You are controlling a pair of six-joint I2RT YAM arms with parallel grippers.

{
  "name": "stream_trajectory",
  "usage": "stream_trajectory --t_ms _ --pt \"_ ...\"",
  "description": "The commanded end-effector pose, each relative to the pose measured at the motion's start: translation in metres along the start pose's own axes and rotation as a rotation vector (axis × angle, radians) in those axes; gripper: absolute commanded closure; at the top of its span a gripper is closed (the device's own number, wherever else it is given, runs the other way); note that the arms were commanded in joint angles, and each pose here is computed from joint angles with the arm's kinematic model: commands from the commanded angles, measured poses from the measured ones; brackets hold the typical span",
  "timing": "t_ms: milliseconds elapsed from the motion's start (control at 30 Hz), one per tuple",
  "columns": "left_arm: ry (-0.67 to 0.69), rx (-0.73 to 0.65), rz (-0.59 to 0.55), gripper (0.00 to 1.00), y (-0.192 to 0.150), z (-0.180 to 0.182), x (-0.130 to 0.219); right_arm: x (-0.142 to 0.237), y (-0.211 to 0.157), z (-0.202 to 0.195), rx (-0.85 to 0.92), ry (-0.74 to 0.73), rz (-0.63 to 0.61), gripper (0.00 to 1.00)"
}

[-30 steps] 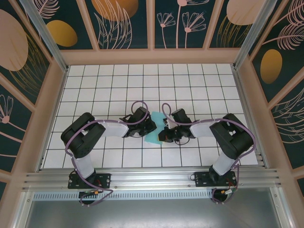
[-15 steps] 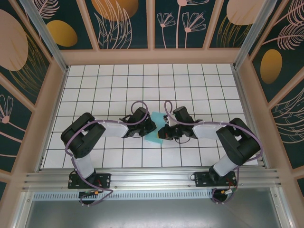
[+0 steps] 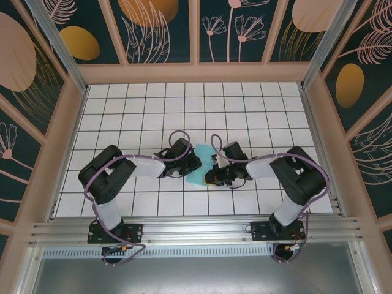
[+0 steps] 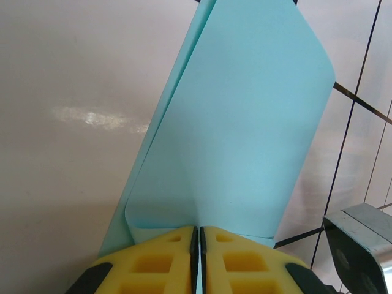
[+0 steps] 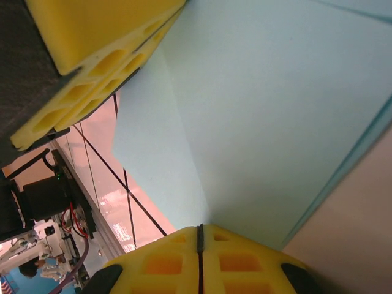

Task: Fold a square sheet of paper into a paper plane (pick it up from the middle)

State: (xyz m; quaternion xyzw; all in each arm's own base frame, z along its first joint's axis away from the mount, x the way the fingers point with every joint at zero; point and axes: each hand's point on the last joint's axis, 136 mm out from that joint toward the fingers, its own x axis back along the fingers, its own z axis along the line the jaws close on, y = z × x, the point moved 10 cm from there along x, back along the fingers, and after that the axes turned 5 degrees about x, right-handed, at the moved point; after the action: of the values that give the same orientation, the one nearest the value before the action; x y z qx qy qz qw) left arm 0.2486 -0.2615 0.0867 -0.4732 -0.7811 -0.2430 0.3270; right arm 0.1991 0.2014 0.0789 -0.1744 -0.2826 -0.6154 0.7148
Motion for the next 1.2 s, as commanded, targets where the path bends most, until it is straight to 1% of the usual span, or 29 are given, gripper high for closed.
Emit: stream_trajectory --t_ms 0,200,333,533,733,867,1000,1167 --pt "0.143 0.004 0.029 0.85 -0.009 0.032 -0.006 0.004 -0.009 0.000 -0.004 -0.049 0.029 0.90" --pt "0.136 0.003 0.030 0.85 -0.008 0.030 -0.006 0.014 0.002 0.020 0.026 -0.012 -0.015 0.90" --pt "0.137 0.002 0.031 0.85 -0.008 0.031 -0.006 0.014 0.008 0.019 0.005 -0.055 -0.044 0.90" --pt "0.138 0.001 0.032 0.85 -0.009 0.032 -0.005 0.000 -0.002 0.000 -0.067 -0.087 0.012 0.90" --pt "0.133 0.004 0.028 0.85 -0.008 0.031 -0.005 -0.010 -0.022 -0.006 -0.101 -0.119 0.091 0.90" --pt "0.138 0.009 0.021 0.85 -0.008 0.032 -0.004 -0.008 -0.027 -0.007 -0.105 -0.179 0.093 0.90" --pt "0.140 0.011 0.020 0.85 -0.008 0.033 -0.004 -0.004 -0.029 -0.005 -0.110 -0.188 0.085 0.91" --pt "0.140 0.010 0.023 0.85 -0.008 0.033 -0.005 -0.004 -0.035 -0.007 -0.125 -0.160 0.094 0.91"
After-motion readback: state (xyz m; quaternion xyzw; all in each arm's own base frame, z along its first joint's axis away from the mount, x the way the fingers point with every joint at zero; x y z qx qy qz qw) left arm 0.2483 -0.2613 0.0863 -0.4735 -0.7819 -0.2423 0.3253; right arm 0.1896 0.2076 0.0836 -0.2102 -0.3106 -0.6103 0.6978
